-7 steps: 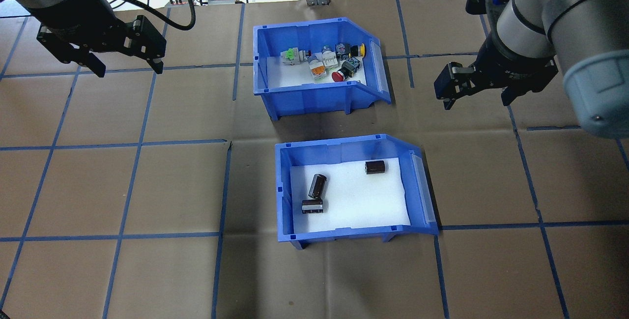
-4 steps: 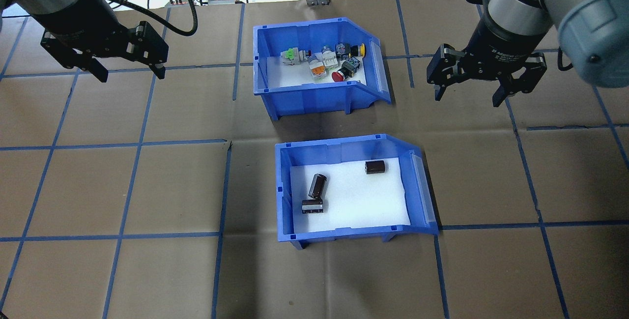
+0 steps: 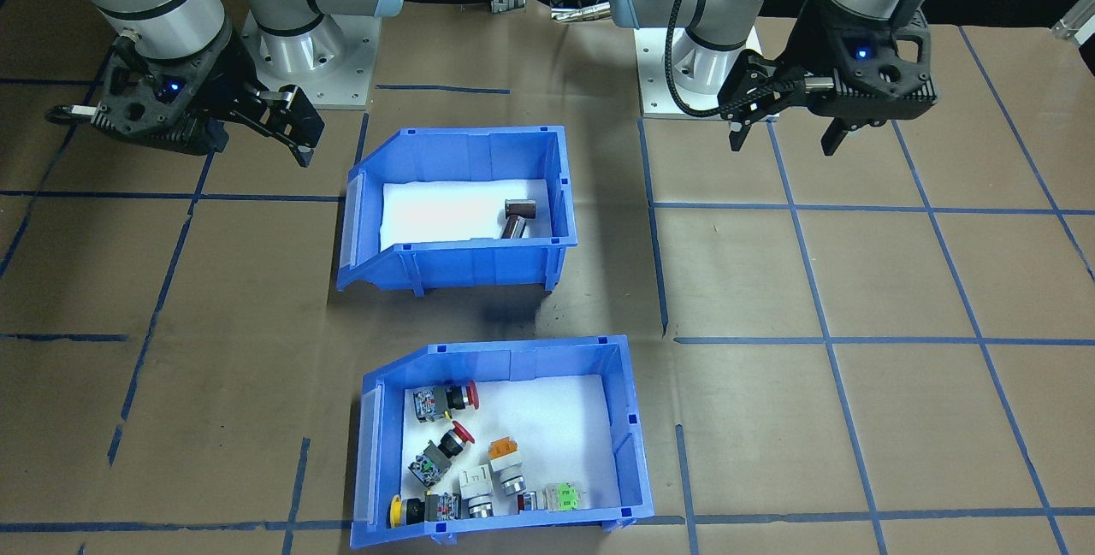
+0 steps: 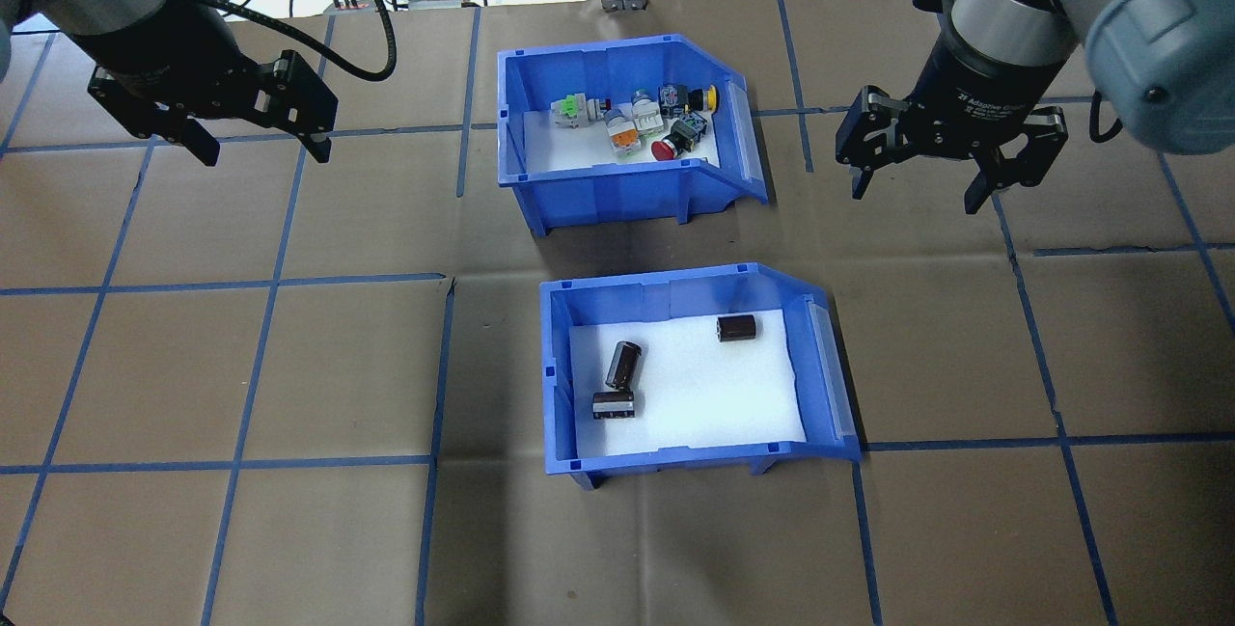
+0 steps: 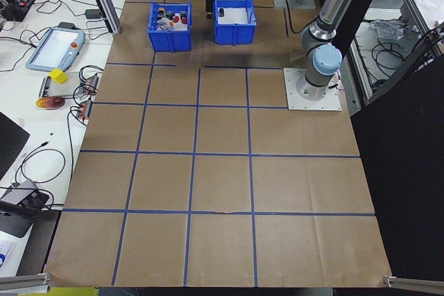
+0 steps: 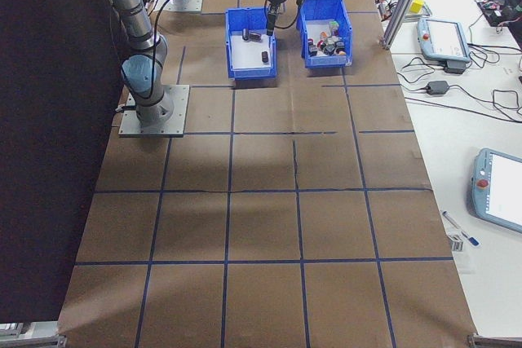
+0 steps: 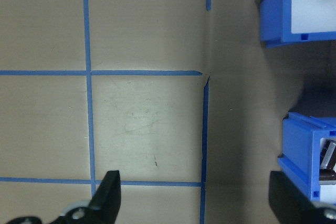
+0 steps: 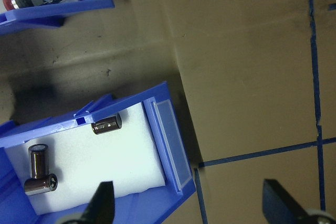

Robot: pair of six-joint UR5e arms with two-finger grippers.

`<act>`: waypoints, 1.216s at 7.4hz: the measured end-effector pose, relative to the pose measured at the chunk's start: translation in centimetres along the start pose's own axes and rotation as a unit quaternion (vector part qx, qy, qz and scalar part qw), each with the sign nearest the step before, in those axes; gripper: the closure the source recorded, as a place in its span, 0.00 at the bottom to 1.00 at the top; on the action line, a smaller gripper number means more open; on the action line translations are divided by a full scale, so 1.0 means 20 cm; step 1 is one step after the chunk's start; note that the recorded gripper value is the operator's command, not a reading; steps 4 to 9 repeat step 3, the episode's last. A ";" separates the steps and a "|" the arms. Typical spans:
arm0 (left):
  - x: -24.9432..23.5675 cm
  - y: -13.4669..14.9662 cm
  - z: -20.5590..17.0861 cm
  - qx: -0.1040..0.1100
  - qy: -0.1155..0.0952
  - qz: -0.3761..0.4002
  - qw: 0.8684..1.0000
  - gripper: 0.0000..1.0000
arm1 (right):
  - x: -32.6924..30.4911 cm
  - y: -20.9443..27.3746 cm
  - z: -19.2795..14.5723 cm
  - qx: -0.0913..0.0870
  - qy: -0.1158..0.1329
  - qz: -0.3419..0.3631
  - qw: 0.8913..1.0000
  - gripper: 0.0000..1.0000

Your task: Place button box in front

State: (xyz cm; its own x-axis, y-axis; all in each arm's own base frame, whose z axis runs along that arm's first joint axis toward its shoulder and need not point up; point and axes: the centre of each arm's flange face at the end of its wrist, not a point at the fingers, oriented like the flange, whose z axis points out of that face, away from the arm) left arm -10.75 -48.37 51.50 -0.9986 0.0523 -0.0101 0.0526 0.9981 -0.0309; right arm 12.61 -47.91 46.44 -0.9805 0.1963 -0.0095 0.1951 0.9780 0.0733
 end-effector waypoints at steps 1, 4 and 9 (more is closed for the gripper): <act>0.04 0.02 0.01 -0.002 0.000 0.008 1.000 0.01 | 0.00 0.00 -0.01 0.003 0.000 -0.001 1.000 0.00; 0.06 0.04 0.01 0.001 -0.001 0.014 1.000 0.01 | 0.00 0.00 -0.01 0.005 0.000 -0.003 1.000 0.00; 0.06 0.04 0.01 0.001 -0.001 0.014 1.000 0.01 | 0.00 0.00 -0.01 0.005 0.000 -0.003 1.000 0.00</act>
